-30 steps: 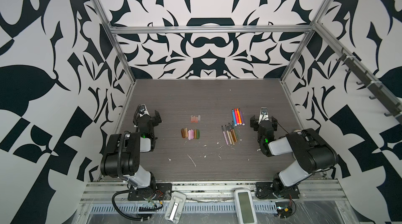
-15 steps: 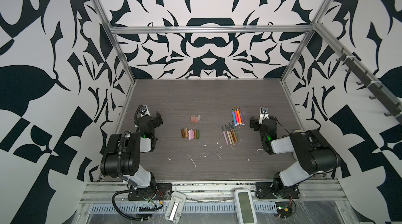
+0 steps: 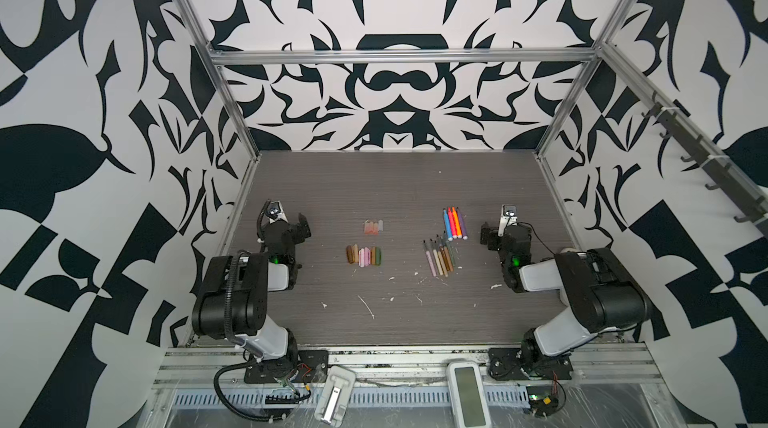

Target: Open the pen caps

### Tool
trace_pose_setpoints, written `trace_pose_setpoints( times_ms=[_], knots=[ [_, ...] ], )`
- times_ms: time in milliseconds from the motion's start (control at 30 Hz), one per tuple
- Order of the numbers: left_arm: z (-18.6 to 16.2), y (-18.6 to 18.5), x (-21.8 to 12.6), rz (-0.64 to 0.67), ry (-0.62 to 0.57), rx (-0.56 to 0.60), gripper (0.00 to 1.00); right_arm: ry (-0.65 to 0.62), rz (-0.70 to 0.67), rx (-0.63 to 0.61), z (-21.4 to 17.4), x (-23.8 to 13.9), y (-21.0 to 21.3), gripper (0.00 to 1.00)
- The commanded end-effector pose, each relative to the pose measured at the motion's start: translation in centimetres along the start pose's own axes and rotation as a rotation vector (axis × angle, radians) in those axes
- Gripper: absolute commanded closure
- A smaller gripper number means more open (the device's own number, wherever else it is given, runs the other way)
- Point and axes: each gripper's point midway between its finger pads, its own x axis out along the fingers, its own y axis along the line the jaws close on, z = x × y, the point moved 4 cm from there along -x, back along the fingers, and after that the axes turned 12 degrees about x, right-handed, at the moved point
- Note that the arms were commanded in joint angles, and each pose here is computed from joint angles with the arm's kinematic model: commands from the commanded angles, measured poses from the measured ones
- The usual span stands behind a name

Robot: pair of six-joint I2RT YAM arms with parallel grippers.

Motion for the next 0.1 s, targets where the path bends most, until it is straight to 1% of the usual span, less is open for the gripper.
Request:
trace_pose_setpoints(
  times_ms=[0,67],
  knots=[
    [0.2,0.04,-0.15,-0.006,-0.011,-0.012,0.01,-0.042,0.015,0.02,1.52,0.08,0.47,0.0],
    [0.21,0.08,-0.14,-0.004,-0.011,-0.014,0.01,-0.054,0.016,0.024,1.57,-0.12,0.42,0.0]
  ],
)
